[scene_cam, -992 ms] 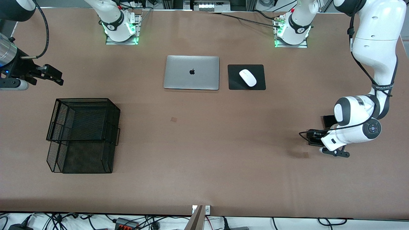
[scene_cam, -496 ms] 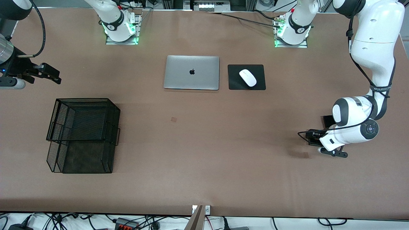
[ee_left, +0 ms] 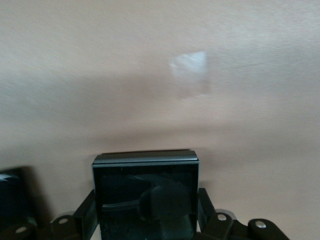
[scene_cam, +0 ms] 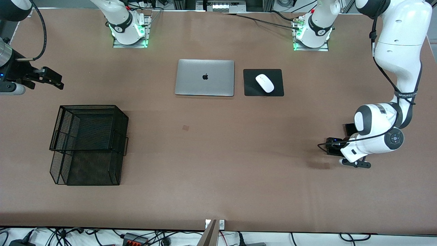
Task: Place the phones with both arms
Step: 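Grasp and lift the black flip phone with the left gripper, then carry the black flip phone toward the laptop with the left gripper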
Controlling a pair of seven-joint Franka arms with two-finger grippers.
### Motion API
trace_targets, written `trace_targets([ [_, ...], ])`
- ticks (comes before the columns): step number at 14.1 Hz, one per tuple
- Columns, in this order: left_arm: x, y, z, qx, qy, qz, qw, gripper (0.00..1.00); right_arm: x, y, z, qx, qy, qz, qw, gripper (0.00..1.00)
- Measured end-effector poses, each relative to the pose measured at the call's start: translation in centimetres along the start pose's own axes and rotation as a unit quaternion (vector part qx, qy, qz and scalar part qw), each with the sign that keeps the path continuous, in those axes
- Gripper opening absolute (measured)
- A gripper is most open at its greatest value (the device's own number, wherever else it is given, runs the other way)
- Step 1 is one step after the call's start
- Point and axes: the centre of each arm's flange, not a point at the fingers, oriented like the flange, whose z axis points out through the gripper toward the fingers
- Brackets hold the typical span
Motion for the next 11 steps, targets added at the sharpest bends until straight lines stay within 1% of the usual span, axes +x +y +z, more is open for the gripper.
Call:
trace_targets([
  [2,0.2,3.9,-0.5,-0.019,-0.022,-0.033,0.999,0.80,0.1,0.0,0.2,0.000,-0.003,-0.001,1.000,1.00],
  [3,0.3,6.2,-1.1,-0.027,-0.025,-0.055,0.998,0.80,0.1,-0.1,0.4,0.000,-0.004,-0.001,1.000,1.00],
  [6,0.3,14.8,-3.8,-0.055,-0.024,-0.125,0.990,0.80,0.3,-0.1,0.8,0.000,-0.008,-0.002,1.000,1.00],
  [9,-0.1,24.5,-6.6,-0.080,-0.015,-0.163,0.983,0.80,0.5,-0.1,1.1,0.001,-0.011,-0.002,1.000,1.00],
  [11,-0.6,30.7,-8.1,-0.109,-0.018,-0.184,0.977,0.80,0.7,-0.1,1.7,0.001,-0.017,-0.002,1.000,1.00],
])
